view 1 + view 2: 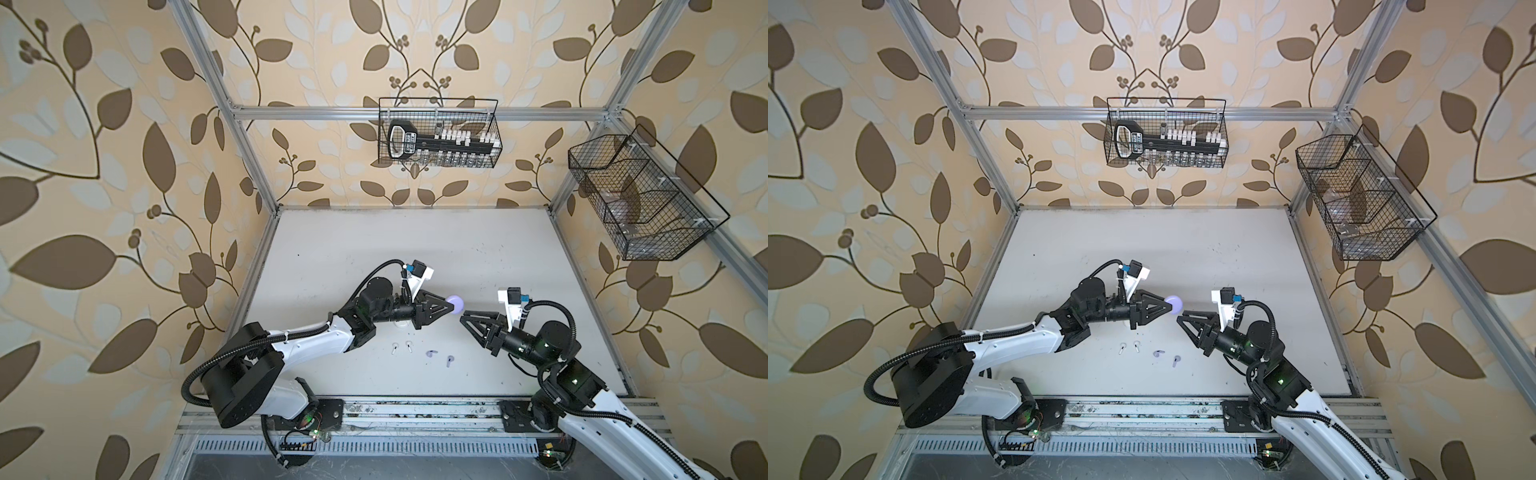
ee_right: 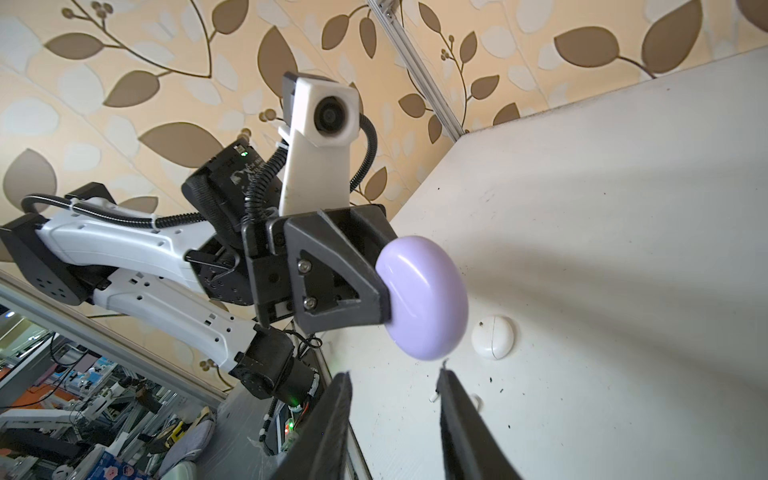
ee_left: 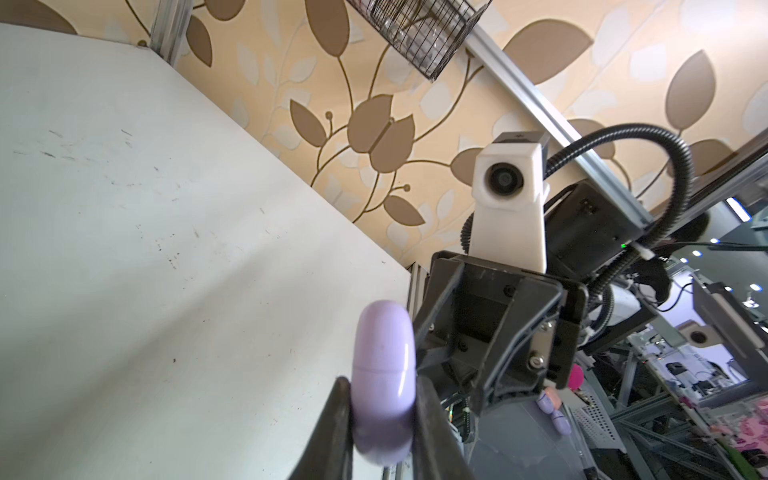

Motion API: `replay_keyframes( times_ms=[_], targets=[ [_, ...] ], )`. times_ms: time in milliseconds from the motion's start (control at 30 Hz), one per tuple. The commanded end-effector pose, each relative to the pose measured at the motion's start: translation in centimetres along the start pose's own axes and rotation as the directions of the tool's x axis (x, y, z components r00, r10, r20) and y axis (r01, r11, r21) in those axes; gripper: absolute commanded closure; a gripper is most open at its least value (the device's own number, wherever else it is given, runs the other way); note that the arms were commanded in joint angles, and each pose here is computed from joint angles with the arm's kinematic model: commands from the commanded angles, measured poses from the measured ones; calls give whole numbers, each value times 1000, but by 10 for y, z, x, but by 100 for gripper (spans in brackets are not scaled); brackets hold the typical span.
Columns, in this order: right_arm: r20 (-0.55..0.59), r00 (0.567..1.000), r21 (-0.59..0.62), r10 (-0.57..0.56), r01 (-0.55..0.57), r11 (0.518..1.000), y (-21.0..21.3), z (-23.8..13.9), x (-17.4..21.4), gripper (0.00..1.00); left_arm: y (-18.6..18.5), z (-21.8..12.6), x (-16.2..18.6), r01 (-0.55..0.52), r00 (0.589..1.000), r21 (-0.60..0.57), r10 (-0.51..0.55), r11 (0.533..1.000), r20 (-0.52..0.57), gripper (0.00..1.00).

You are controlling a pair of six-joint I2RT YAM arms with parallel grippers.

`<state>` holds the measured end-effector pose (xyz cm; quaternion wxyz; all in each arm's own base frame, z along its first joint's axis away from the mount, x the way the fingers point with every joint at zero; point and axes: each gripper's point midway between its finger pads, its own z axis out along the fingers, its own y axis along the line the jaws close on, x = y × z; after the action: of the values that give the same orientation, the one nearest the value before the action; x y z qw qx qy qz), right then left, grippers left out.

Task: Insert the wireless bluetooth earbuds into the charging case
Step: 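Raise the lavender case with the left gripper while the right gripper swings back toward it, then close the right gripper on the lavender case held by the left gripper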

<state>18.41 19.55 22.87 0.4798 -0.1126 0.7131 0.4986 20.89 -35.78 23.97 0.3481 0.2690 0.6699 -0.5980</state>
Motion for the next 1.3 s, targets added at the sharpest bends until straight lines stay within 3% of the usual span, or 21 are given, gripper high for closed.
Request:
replay_keyframes(
  times_ms=[0,333,1067,1267],
  targets=[
    [14,1000,-66,-1,2,998,8,-2,-1,64,-27,-5,-22,-14,998,132,5,991,66,85],
    [75,997,-167,7,6,986,24,-5,-20,63,-43,-4,-21,30,998,249,-44,968,48,84],
    [108,994,-228,22,3,974,35,6,-42,66,-33,2,-5,123,991,286,-130,950,6,81],
    [98,995,-244,20,4,970,39,10,-46,74,-31,1,-1,120,992,269,-125,956,4,80]
  ],
)
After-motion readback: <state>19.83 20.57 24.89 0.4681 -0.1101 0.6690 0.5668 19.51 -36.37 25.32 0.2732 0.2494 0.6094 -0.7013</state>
